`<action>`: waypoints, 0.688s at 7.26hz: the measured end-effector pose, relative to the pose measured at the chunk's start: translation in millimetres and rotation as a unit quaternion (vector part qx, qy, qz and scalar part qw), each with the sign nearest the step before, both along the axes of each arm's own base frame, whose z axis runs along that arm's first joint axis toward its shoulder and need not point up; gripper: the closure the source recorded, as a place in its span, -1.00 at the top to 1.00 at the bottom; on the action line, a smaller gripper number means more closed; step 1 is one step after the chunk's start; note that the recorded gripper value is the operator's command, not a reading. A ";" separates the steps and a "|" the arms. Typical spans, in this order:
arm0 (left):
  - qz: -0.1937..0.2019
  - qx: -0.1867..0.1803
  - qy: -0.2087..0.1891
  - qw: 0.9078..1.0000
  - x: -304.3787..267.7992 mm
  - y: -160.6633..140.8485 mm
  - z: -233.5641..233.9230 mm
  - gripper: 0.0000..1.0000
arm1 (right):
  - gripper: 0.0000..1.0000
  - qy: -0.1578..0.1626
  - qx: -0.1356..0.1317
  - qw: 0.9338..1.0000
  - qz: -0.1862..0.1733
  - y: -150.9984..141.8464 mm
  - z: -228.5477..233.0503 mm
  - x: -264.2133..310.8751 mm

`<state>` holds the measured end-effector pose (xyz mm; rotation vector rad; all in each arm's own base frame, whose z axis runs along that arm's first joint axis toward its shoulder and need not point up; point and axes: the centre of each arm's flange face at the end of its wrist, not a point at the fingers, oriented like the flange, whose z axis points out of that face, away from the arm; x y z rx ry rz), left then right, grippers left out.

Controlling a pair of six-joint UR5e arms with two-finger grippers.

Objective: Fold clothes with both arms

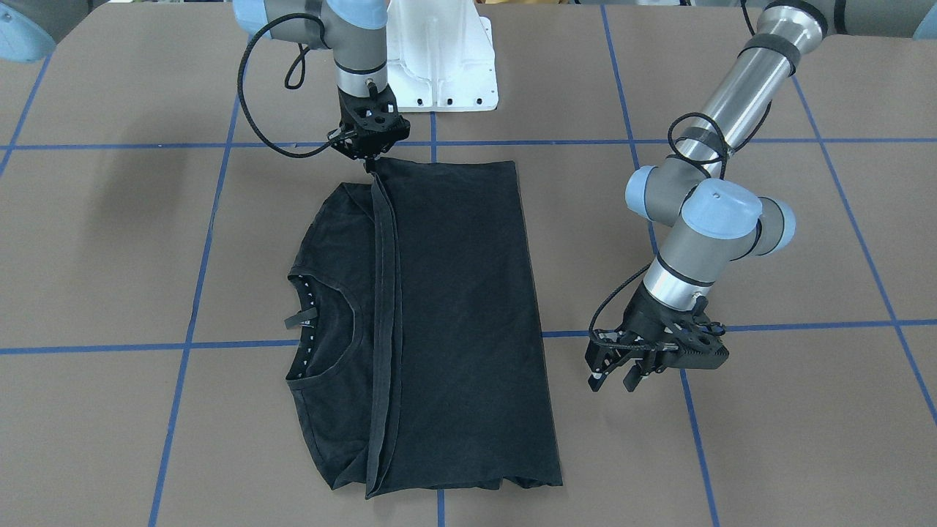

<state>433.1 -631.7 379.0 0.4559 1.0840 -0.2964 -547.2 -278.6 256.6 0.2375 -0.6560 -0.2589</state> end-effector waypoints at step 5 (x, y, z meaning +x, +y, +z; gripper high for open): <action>-0.001 -0.001 0.002 1.000 0.7 -0.7 -3.1 0.34 | -0.01 0.001 -0.078 0.995 0.066 31.9 27.5 2.2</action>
